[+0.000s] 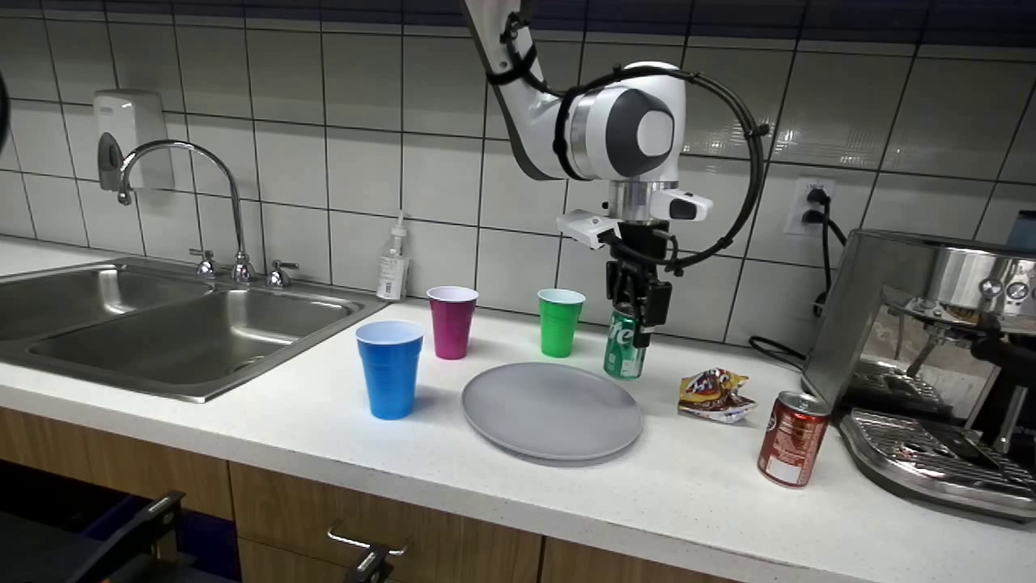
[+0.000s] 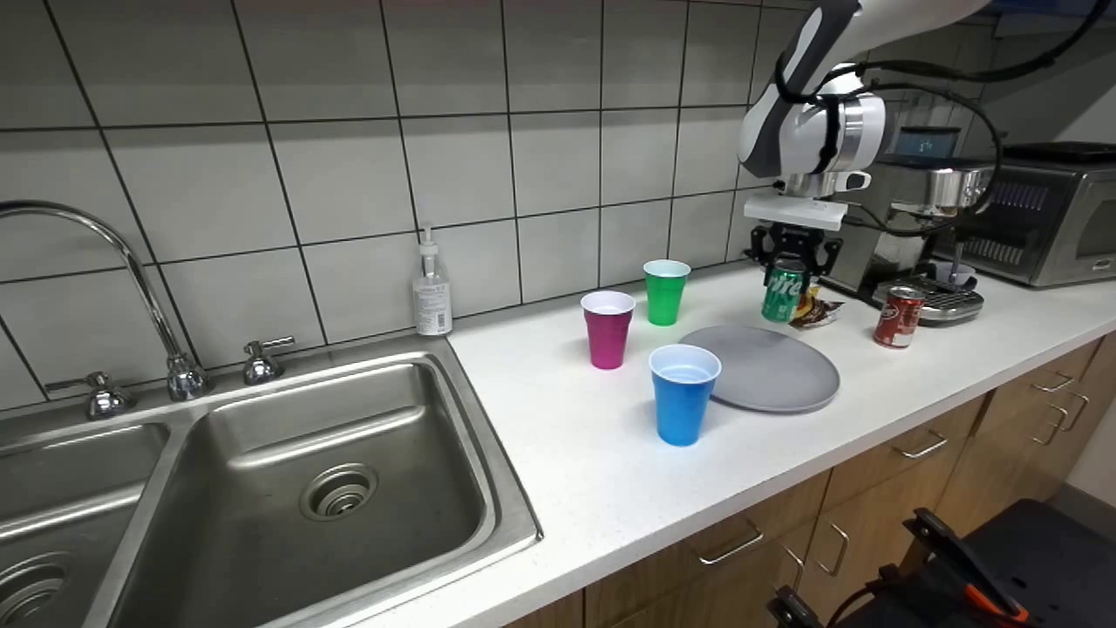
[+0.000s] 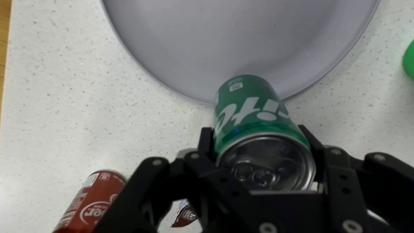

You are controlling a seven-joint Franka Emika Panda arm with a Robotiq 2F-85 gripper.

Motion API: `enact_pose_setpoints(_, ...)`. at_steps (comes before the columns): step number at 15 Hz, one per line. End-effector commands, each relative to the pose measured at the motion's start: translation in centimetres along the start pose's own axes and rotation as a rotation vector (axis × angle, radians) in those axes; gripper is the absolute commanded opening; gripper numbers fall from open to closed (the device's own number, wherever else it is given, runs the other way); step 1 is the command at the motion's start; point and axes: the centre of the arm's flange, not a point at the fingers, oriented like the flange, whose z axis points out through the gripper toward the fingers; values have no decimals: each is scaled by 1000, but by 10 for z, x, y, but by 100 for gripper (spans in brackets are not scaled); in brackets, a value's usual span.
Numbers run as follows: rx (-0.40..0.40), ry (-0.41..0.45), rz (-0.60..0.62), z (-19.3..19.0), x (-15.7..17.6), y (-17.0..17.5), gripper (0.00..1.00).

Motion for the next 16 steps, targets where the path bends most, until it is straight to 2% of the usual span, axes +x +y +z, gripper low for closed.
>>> enact_pose_setpoints(1, 9, 9, 22, -16, 19, 20, 38)
enact_pose_setpoints(8, -27, 12, 77, -4, 50, 51, 38)
enact_pose_setpoints(16, -79, 1, 105, 33, 66, 66, 38)
